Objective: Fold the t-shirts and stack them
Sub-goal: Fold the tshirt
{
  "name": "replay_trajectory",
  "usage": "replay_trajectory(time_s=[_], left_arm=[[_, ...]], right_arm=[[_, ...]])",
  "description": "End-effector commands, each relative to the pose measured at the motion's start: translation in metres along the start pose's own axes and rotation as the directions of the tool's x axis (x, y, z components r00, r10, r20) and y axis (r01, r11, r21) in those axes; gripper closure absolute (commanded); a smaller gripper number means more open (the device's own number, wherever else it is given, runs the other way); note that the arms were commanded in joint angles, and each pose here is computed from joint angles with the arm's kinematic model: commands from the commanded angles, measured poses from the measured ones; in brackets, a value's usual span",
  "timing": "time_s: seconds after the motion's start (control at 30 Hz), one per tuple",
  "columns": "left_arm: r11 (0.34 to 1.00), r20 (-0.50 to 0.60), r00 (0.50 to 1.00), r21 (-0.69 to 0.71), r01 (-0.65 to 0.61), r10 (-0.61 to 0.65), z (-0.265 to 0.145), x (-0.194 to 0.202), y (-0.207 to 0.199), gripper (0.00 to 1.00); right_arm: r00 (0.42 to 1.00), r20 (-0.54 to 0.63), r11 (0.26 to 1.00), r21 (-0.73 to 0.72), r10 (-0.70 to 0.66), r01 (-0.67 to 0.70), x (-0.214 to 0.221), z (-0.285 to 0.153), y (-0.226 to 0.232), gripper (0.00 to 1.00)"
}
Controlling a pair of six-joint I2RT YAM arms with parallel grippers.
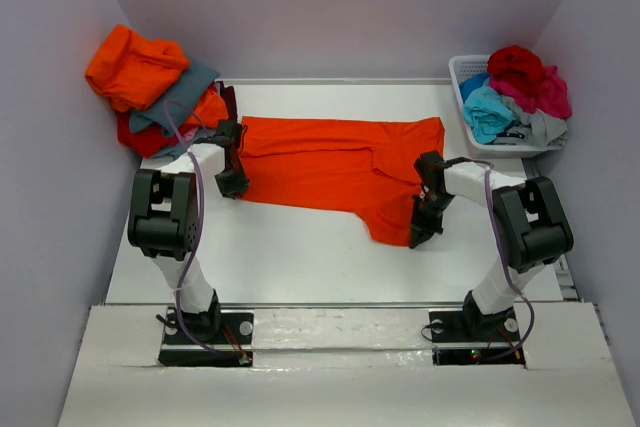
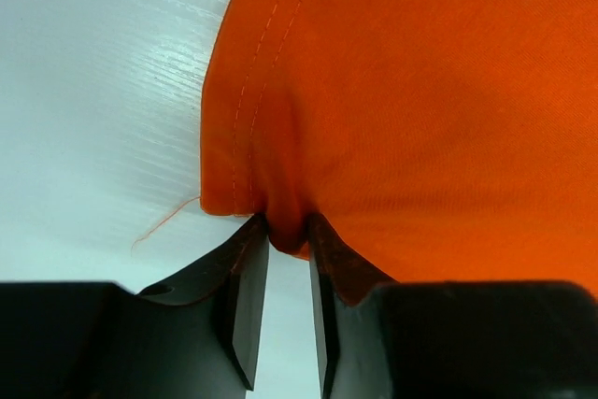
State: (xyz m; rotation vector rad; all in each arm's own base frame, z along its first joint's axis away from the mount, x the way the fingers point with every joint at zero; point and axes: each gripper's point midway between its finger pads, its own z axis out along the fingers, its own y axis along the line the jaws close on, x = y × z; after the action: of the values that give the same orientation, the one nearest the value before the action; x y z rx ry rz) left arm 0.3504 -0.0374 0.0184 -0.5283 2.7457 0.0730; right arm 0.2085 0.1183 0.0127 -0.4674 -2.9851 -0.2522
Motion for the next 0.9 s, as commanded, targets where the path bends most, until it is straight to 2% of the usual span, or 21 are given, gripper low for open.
replay_trajectory(time_s=[0.0, 0.07, 0.1, 0.23, 0.57, 0.87], left_arm=[[0.999, -0.012, 1.000, -0.030, -0.011, 0.011, 0.000, 0.002, 0.008, 0.68], [1.000, -0.012, 1.000, -0.028, -0.011, 0.011, 0.000, 0.002, 0.008, 0.73], [0.999, -0.010, 1.000, -0.030, -0.009, 0.009, -0.001, 0.001, 0.008, 0.80], [0.999, 0.008, 1.000, -0.035, -0.002, 0.003, -0.006, -0.002, 0.010, 0.94], [0.997, 0.060, 0.998, -0.076, -0.004, 0.008, -0.018, -0.014, 0.015, 0.94], [0.993, 0.150, 0.988, -0.121, -0.013, 0.031, -0.042, -0.042, 0.010, 0.94]], right_arm=[[0.990, 0.140, 1.000, -0.014, -0.023, 0.025, -0.028, -0.015, 0.012, 0.93], [0.989, 0.148, 0.999, -0.015, -0.027, 0.030, -0.029, -0.021, 0.013, 0.93], [0.988, 0.150, 0.999, -0.014, -0.038, 0.041, -0.028, -0.023, 0.015, 0.93], [0.986, 0.160, 0.999, -0.009, -0.049, 0.052, -0.028, -0.032, 0.015, 0.93], [0.967, 0.243, 0.996, -0.014, -0.077, 0.083, -0.038, -0.082, 0.025, 0.93], [0.952, 0.295, 0.996, -0.009, -0.079, 0.086, -0.049, -0.103, 0.031, 0.93]])
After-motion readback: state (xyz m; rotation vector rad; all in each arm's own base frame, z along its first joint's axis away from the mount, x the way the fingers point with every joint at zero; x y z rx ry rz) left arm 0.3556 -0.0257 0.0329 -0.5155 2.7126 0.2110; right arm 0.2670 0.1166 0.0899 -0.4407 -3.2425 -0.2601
